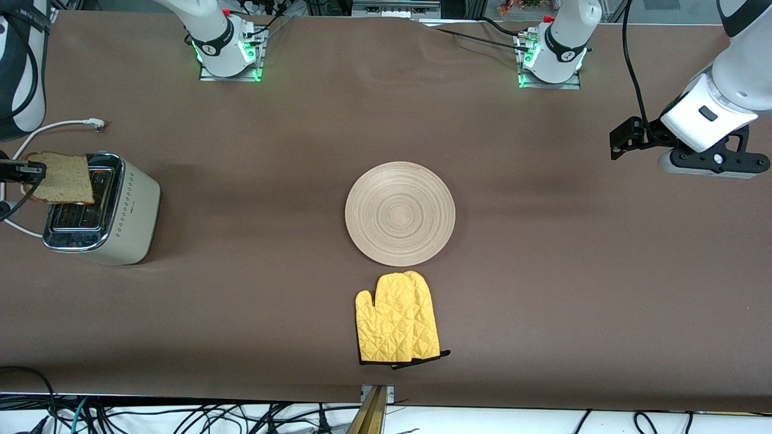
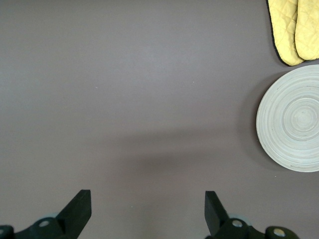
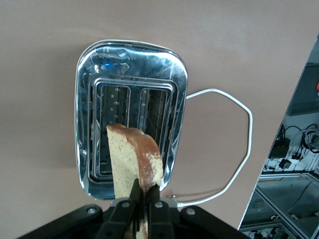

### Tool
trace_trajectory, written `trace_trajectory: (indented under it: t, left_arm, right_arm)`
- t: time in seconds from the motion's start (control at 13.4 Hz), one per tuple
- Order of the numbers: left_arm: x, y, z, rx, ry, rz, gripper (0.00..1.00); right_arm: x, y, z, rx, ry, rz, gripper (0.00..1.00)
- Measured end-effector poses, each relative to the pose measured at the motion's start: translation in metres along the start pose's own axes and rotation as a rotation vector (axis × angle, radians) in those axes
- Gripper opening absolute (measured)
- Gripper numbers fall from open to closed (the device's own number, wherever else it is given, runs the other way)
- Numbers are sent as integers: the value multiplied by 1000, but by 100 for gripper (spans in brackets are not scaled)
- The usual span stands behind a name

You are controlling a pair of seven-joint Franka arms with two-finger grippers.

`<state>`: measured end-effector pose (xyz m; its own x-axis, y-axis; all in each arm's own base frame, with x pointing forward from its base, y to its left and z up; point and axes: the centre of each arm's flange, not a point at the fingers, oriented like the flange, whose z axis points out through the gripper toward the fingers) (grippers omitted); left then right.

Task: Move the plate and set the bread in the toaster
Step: 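Lower the bread upright into the toaster slot with the right gripper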

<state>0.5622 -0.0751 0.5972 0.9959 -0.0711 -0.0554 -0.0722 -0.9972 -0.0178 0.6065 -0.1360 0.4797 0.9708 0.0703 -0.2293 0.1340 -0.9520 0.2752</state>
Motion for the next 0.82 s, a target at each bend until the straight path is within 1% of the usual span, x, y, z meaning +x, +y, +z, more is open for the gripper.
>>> trace_trajectory:
  t: [0.15,0.37,0.6,0.82]
  left_arm:
    - [0,0,0,0,0,0,100]
    - [0,0,0,0,0,-1,100]
    - [0,-1,0,0,0,-3,100]
    - [0,-2,0,0,0,-3,100]
  right_arm:
    - [8,-3,6,-16,8,-4,7]
    - [17,-7,18,-30,-4,-10,7]
    - [28,-11,20,-54,3,-14,7]
    - [39,-15,24,-73,-3,10,7]
